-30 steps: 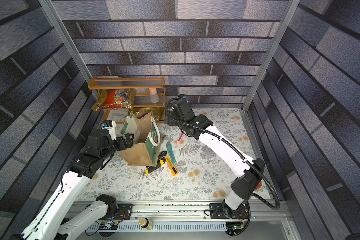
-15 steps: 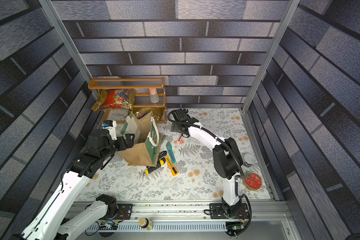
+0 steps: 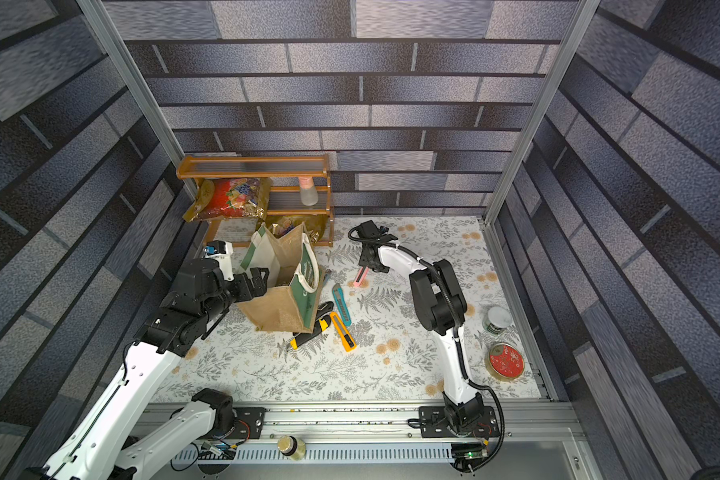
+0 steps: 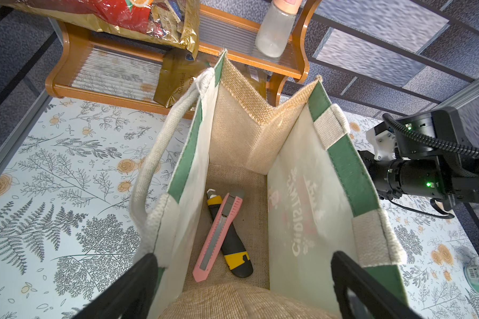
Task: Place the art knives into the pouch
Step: Move the utility knife at the center of the board.
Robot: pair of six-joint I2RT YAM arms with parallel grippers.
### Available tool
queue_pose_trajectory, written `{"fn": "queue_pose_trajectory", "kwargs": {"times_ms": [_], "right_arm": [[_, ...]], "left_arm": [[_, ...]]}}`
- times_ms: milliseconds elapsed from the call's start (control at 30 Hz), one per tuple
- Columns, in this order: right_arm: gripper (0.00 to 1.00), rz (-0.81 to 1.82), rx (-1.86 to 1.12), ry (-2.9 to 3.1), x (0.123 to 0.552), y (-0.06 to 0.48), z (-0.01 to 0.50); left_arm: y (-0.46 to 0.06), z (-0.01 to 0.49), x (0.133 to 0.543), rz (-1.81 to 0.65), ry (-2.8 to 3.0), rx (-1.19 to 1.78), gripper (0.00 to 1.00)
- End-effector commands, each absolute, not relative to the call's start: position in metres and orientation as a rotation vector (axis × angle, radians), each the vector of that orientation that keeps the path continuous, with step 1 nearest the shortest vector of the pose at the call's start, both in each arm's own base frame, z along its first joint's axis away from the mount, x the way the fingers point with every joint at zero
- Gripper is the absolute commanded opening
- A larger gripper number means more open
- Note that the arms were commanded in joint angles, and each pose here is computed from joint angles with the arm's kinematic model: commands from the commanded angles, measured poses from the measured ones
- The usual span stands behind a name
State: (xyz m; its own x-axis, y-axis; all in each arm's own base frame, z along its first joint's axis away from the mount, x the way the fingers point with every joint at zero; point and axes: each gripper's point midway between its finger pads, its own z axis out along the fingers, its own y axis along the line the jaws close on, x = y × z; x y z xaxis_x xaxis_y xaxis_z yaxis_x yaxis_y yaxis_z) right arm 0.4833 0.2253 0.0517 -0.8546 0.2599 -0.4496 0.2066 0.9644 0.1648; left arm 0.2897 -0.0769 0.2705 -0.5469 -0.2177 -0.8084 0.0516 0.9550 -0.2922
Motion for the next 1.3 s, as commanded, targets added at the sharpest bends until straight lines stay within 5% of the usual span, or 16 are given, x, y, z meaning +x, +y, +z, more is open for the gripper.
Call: {"fn": "queue_pose_trajectory", "kwargs": {"times_ms": [0, 1267], "right_arm": [[0.59, 0.249, 0.373, 2.638, 0.489, 0.230, 0.049], [0.46, 0.094, 0.401, 2.706, 0.498, 0.222, 0.007]], "left_arm": [[-0.074, 0.266, 0.292, -0.331, 2.127, -0.131, 1.00], [-0.071, 0.263, 0.294, -0.351, 2.123, -0.151, 1.00]]}}
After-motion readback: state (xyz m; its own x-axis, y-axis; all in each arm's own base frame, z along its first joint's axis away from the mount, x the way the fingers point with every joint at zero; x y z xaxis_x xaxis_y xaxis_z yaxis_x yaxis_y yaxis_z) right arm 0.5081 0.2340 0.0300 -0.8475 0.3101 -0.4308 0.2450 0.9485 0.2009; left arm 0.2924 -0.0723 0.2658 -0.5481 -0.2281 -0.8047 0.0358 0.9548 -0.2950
